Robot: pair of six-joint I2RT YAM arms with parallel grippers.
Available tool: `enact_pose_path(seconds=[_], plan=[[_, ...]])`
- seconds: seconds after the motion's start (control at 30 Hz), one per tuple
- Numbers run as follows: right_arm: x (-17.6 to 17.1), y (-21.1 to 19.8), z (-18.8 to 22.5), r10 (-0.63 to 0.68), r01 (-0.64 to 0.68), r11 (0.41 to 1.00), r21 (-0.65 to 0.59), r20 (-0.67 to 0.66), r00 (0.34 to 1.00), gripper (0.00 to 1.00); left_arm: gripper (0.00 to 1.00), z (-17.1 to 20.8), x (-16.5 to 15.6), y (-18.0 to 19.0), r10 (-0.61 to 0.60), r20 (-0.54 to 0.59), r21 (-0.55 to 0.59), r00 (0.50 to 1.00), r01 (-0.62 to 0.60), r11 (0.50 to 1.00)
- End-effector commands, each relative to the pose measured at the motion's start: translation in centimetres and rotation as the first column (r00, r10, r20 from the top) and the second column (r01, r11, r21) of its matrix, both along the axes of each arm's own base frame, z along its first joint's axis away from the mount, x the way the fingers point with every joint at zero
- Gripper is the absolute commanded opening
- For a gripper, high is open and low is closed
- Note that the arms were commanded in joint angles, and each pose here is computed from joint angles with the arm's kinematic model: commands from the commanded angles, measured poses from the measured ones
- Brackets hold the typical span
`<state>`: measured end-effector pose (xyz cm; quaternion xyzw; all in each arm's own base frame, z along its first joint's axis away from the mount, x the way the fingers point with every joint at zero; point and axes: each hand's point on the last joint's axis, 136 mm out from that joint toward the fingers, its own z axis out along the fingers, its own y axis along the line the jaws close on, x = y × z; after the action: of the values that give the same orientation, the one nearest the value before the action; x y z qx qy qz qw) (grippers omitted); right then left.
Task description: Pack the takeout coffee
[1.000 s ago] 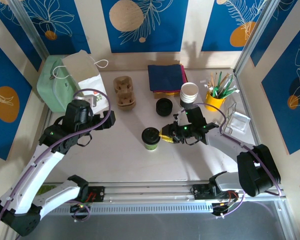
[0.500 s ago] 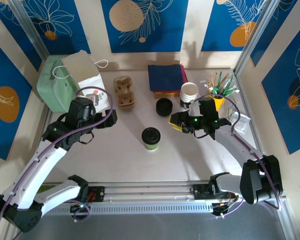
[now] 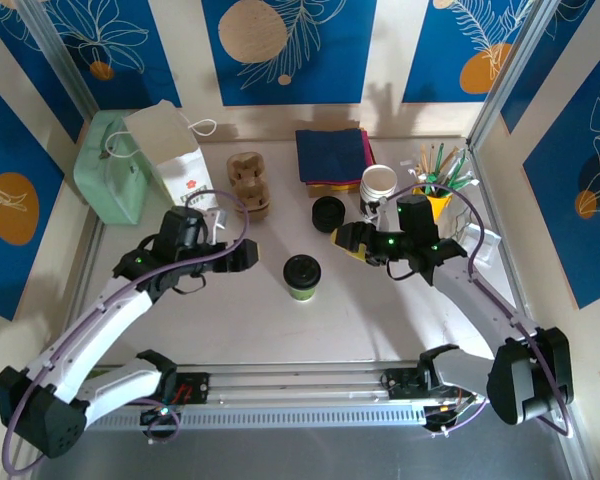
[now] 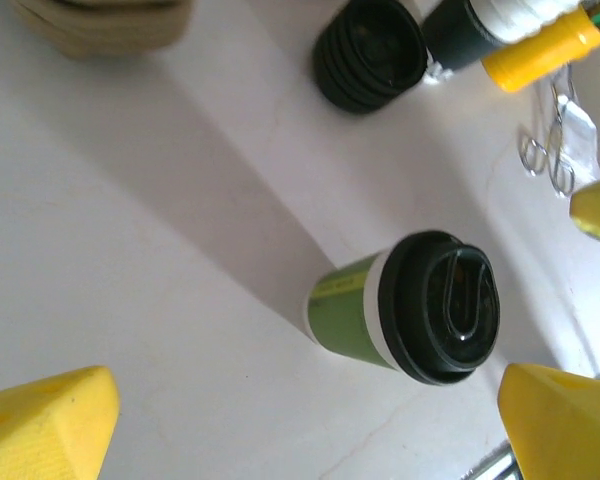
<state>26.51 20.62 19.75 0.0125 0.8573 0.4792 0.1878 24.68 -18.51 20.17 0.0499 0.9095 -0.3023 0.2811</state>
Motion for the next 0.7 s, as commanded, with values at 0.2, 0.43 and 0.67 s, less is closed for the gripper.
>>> enact_pose_path(seconds=[0.2,0.43,0.67], plan=[[-1.1,1.5,1.3,0.051,-0.049,0.998,-0.046,0.040,0.998,0.82,0.99,-0.3,-0.4,-4.0,-0.181,0.037,-0.150,0.983,0.185,0.971],[-1.8,3.2,-0.6,0.085,-0.083,0.996,-0.044,0.036,0.996,0.82,0.99,-1.5,0.3,-6.7,-0.252,0.009,-0.209,0.968,0.248,0.946],[-2.3,3.6,-3.3,0.096,-0.096,0.990,-0.098,-0.012,0.995,0.81,0.96,-3.9,0.7,-8.4,-0.299,-0.042,-0.217,0.953,0.283,0.934]])
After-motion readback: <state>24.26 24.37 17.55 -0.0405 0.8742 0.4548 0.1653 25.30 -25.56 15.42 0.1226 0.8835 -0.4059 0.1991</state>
